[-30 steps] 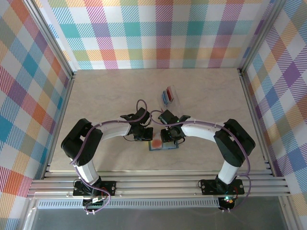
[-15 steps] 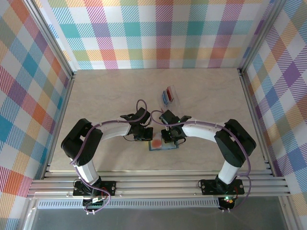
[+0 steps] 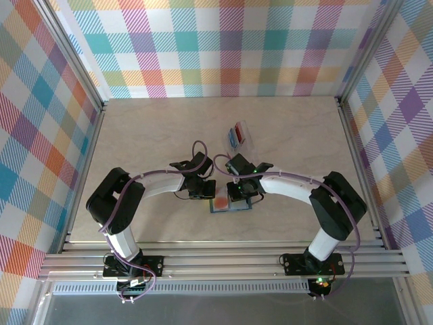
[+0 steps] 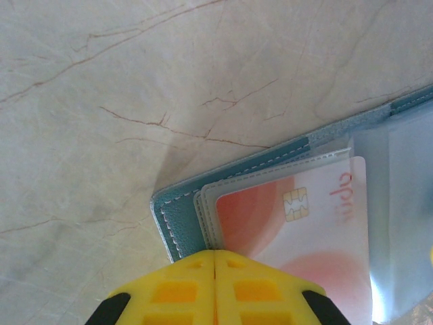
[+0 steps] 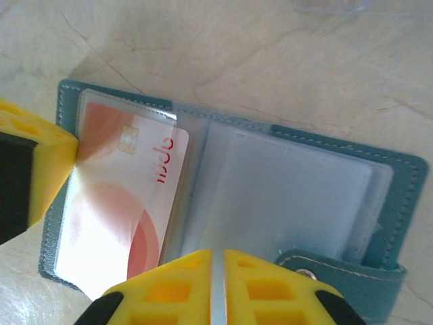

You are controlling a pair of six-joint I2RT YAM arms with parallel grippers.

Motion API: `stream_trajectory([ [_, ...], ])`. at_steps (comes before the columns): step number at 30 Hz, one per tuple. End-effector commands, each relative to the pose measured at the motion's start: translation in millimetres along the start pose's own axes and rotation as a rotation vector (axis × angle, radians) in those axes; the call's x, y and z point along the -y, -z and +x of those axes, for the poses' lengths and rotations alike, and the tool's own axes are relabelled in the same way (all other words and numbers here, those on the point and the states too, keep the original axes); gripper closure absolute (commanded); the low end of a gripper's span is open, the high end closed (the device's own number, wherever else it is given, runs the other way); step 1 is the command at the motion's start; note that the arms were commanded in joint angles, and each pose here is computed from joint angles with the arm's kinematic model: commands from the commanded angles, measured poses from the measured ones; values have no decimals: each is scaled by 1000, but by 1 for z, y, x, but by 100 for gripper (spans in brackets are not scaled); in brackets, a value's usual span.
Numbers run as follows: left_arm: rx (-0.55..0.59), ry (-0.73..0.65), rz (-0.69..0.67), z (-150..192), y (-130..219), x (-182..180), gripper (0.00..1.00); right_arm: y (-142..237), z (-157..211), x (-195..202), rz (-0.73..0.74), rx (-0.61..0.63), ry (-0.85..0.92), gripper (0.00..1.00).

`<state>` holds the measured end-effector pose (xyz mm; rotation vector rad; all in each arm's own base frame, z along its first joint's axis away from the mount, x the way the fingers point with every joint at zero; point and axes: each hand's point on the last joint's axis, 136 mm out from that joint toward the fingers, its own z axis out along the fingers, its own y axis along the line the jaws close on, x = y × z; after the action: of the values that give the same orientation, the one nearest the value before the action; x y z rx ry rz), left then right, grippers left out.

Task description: Put the credit cards into the card holder

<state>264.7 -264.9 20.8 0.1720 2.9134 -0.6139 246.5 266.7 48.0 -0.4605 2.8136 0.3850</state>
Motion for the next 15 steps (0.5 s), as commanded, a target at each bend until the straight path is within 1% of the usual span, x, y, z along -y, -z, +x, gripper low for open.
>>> stream_trajectory([
  [1,-57,3,-19,17,-14,-12,92,18,-14,5,67,31,27,72],
  [4,-57,4,-19,16,-14,-12,92,14,-16,10,98,22,34,63],
  [15,-55,1,-10,17,-12,-10,92,-6,-10,26,159,-41,23,65],
])
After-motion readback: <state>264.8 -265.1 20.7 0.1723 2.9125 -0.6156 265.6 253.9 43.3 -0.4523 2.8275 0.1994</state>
